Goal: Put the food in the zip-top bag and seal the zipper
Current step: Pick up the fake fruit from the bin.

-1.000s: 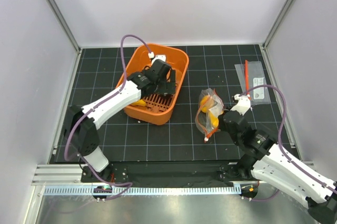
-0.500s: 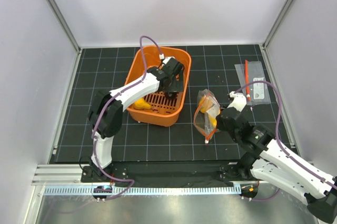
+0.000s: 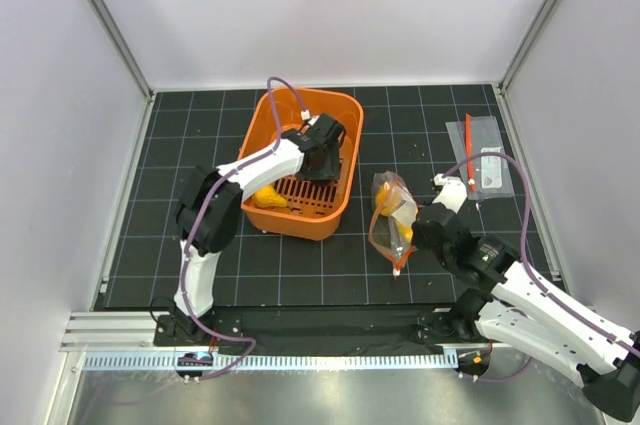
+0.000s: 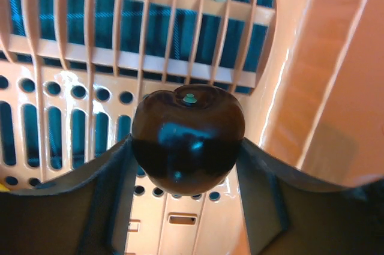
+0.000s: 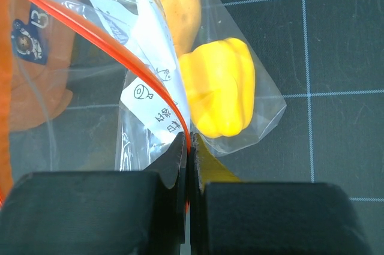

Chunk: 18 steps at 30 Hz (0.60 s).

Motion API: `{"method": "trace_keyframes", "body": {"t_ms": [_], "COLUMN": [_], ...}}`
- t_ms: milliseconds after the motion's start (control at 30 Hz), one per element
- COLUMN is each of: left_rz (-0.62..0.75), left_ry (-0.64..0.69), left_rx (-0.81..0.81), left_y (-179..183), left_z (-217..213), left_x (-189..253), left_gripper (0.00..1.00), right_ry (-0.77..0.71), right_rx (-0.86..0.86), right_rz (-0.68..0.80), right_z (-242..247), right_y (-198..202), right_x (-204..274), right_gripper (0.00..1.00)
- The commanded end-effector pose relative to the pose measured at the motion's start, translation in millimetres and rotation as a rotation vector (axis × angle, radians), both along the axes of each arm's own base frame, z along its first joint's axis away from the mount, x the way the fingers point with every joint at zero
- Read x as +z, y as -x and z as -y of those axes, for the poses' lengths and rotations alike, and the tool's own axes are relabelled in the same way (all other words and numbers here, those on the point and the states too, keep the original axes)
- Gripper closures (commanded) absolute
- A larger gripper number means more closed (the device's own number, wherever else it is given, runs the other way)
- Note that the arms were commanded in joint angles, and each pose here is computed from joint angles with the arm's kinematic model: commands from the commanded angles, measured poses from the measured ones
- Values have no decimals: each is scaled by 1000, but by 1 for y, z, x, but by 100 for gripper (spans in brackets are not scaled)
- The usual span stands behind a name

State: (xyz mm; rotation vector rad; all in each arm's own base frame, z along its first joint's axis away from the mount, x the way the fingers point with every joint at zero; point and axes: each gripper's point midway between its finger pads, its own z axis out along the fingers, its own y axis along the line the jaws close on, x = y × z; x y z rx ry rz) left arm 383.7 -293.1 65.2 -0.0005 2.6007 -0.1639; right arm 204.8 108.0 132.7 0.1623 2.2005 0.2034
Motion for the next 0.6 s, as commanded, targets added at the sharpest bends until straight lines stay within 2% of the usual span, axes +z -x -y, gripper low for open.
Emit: {"method": "trace_keyframes", "body": {"t_ms": [0, 100, 200, 367, 500, 533, 567], "left_rz": [76, 115, 132, 189, 231, 257, 298], "left_ry": [45, 29, 36, 99, 218, 258, 302], "left_rx": [-19, -52, -80, -121, -225, -251, -270], "left_y": [-8, -9, -7, 12, 41, 45, 53], "left_z": [-8, -13, -13, -20, -16, -12, -13], "left_x": [38, 53, 66, 111, 147, 158, 179], "left_gripper": [45, 57, 62, 65, 65, 65, 65], "right_ry": [-36, -54, -71, -59, -18, 50, 46], "right_rx": [-34, -48, -37, -99, -155, -203, -225], "right_rz": [43, 20, 8, -28, -91, -143, -138], "right_z": [0, -2, -10, -12, -16, -6, -6], "right_y": [-5, -4, -6, -14, -20, -17, -20], "right_x": [20, 26, 34, 40, 53, 44, 55], "right_gripper": [99, 99, 99, 99, 99, 99, 99]}}
